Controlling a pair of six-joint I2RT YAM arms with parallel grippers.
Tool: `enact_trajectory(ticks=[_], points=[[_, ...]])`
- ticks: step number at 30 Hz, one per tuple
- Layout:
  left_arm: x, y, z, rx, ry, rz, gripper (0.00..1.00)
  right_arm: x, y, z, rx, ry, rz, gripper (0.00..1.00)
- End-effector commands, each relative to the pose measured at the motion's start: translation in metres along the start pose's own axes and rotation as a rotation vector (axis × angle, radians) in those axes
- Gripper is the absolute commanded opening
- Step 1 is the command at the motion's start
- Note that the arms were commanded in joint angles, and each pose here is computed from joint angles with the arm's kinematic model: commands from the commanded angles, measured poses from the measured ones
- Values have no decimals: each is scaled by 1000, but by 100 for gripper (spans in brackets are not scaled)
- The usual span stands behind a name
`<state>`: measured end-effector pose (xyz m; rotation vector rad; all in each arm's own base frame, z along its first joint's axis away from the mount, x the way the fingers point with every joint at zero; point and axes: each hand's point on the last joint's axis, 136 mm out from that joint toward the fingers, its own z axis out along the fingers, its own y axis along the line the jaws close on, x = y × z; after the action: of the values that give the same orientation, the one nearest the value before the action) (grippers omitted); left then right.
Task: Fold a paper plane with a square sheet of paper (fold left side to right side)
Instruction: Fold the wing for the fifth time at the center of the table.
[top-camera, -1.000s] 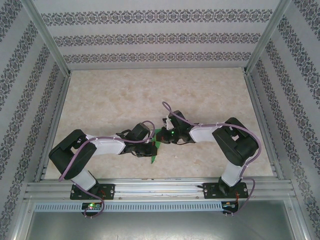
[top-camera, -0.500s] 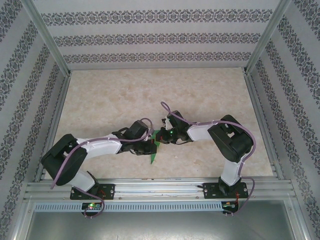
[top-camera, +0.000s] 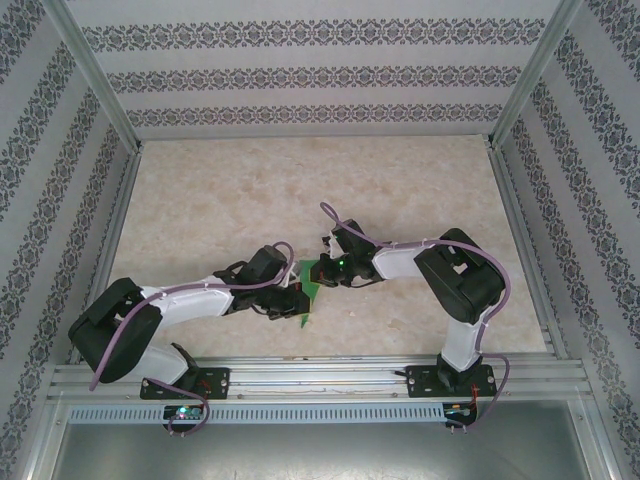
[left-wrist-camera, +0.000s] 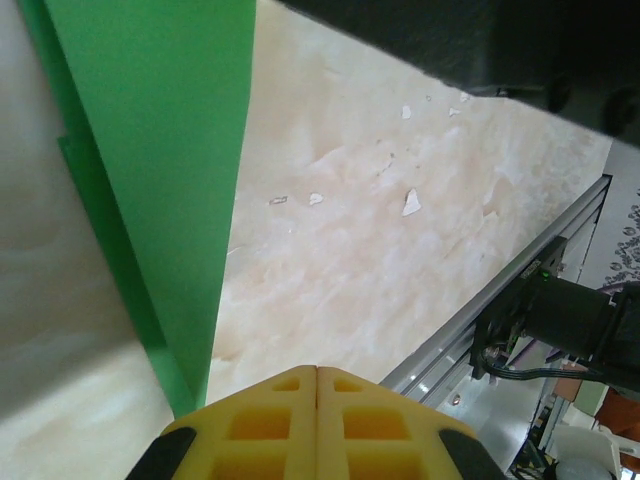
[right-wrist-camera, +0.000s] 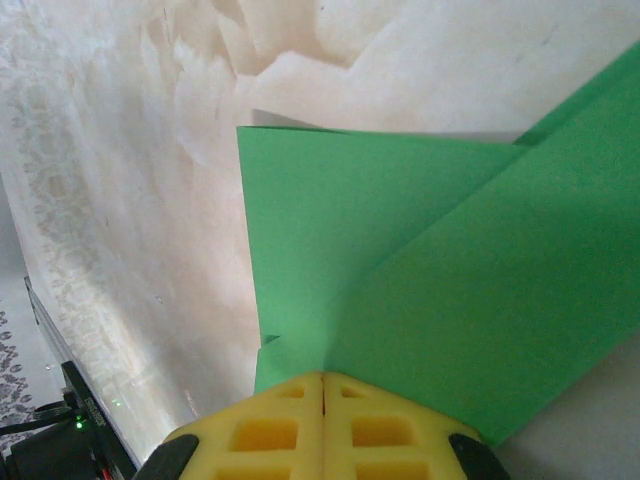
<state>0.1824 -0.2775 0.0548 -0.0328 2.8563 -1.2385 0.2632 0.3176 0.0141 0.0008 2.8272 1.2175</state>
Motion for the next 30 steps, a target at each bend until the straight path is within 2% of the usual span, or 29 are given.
enact_trajectory(ticks=[1, 30], points=[[-3, -1, 1, 26, -6, -27, 5, 23, -50, 12, 168, 62, 62, 0], [4, 26, 26, 33, 28, -93, 5, 26, -58, 13, 210, 75, 66, 0]])
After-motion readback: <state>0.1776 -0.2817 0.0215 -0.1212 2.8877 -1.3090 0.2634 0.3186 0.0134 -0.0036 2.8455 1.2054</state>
